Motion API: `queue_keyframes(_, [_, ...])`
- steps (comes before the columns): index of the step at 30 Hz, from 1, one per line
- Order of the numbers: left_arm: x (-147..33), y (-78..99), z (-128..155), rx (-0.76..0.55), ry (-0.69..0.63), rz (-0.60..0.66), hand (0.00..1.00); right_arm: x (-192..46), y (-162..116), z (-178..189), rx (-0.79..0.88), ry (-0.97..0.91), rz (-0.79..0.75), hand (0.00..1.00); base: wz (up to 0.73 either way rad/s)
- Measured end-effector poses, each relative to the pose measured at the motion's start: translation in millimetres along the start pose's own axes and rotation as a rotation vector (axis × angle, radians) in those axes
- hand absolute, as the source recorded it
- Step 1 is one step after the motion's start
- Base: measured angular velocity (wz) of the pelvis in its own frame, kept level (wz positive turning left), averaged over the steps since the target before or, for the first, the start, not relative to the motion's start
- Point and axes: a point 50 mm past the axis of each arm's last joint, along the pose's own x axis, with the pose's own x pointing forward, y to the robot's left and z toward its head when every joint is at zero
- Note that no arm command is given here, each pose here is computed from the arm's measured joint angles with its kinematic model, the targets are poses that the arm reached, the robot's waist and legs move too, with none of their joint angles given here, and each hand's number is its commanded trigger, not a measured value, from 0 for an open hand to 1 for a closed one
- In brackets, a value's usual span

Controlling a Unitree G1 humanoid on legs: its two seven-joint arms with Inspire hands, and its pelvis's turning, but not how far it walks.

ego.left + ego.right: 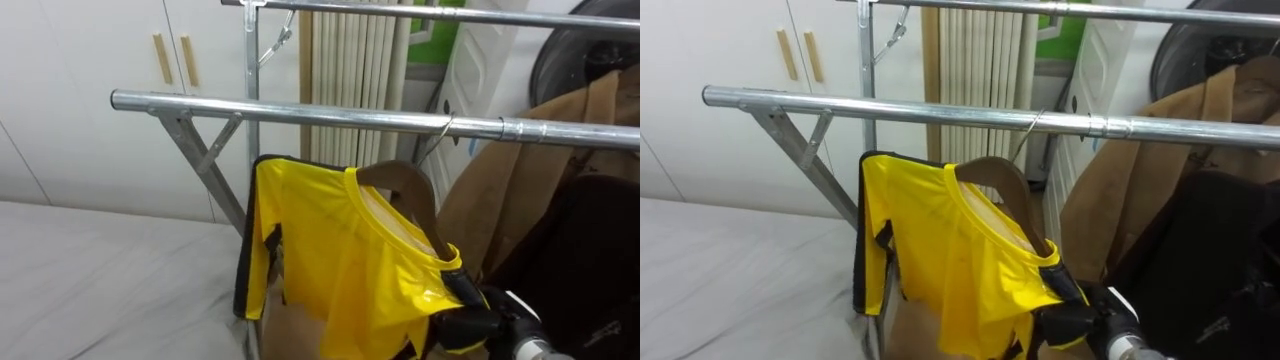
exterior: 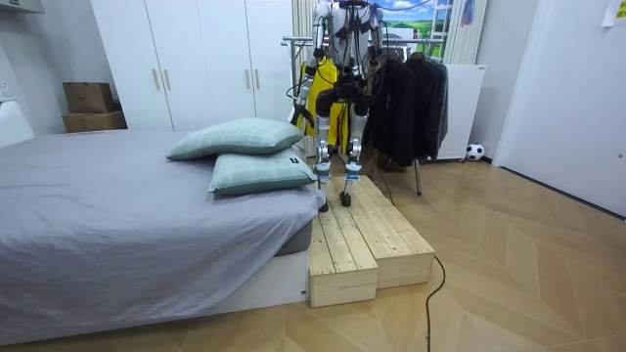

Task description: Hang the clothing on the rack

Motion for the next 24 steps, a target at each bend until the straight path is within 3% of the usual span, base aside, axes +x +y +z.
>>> queue_keyframes(1, [0.0, 0.0, -0.1, 0.0, 0.0, 0.0, 0.0, 0.0, 0.0, 0.0, 0.0, 0.0, 0.001, 0.89, 0.0])
queue_keyframes(2, [0.0, 0.0, -0.1, 0.0, 0.001, 0.0, 0.0, 0.0, 0.1, 0.0, 0.0, 0.0, 0.002, 0.57, 0.0])
queue_keyframes(3, [0.0, 0.0, -0.2, 0.0, 0.001, 0.0, 0.0, 0.0, 0.1, 0.0, -0.001, 0.0, 0.002, 0.51, 0.0])
queue_keyframes(4, [0.0, 0.0, -0.2, 0.0, 0.001, 0.0, 0.0, 0.0, 0.0, -0.1, -0.001, 0.0, 0.002, 0.0, 0.0])
queue_keyframes(24, [0.3, 1.3, 0.3, 0.001, -0.004, -0.024, 0.0, -3.5, -5.3, -11.4, -0.072, 0.065, -0.016, 0.0, 0.01])
